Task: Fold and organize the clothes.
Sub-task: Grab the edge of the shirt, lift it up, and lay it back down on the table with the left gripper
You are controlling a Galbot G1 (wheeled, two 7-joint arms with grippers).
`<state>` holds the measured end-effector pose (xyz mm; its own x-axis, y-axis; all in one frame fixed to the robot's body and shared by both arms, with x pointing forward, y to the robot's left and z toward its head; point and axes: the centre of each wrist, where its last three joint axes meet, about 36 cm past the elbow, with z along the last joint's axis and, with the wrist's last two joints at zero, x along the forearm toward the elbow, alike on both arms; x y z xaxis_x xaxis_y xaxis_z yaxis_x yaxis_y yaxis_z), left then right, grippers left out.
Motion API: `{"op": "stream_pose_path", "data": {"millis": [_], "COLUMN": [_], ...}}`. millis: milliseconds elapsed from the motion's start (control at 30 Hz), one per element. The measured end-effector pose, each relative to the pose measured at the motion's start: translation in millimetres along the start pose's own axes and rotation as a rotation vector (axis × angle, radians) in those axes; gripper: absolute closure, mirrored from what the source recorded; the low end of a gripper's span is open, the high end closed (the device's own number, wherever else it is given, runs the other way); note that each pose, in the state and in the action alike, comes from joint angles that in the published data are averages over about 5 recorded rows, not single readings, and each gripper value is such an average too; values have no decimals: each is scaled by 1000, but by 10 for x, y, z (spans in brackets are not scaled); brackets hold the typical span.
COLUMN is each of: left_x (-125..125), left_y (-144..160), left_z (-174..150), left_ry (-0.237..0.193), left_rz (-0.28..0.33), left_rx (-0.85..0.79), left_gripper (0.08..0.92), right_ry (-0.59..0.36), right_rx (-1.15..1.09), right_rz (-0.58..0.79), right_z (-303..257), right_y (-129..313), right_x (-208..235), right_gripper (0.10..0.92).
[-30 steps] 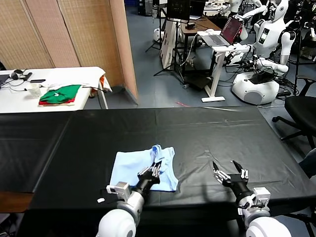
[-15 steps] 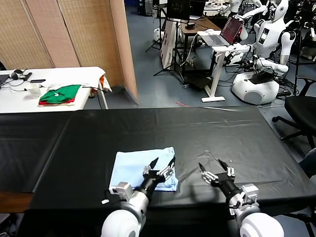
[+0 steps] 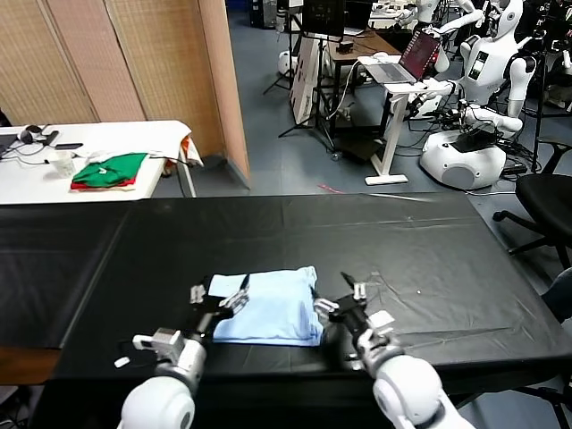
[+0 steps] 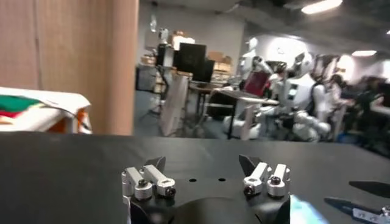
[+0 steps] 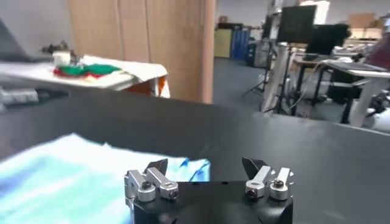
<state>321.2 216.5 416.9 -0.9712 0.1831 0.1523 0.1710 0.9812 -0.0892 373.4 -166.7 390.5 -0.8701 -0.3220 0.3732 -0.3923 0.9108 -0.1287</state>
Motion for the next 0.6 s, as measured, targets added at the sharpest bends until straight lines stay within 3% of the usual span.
{"op": "stream_pose_path", "data": {"millis": [167,400,600], "left_x": [12,-38,-54], "left_y": [110,259,354], "left_z": [53,126,310], "left_ry": [26,26,29], "left_rz": [-31,-35,-50], "left_rx": [-14,37,131], "left_gripper": [92,92,92], "right_ry": [13,-147,-195], "right_rx": [26,-162,-234], "right_rz": [33,19,46], "right_z": [55,-132,-273], "right_y": [23,-79,-331], "right_x": [-44,87,330], "right_gripper": [115,115,115]}}
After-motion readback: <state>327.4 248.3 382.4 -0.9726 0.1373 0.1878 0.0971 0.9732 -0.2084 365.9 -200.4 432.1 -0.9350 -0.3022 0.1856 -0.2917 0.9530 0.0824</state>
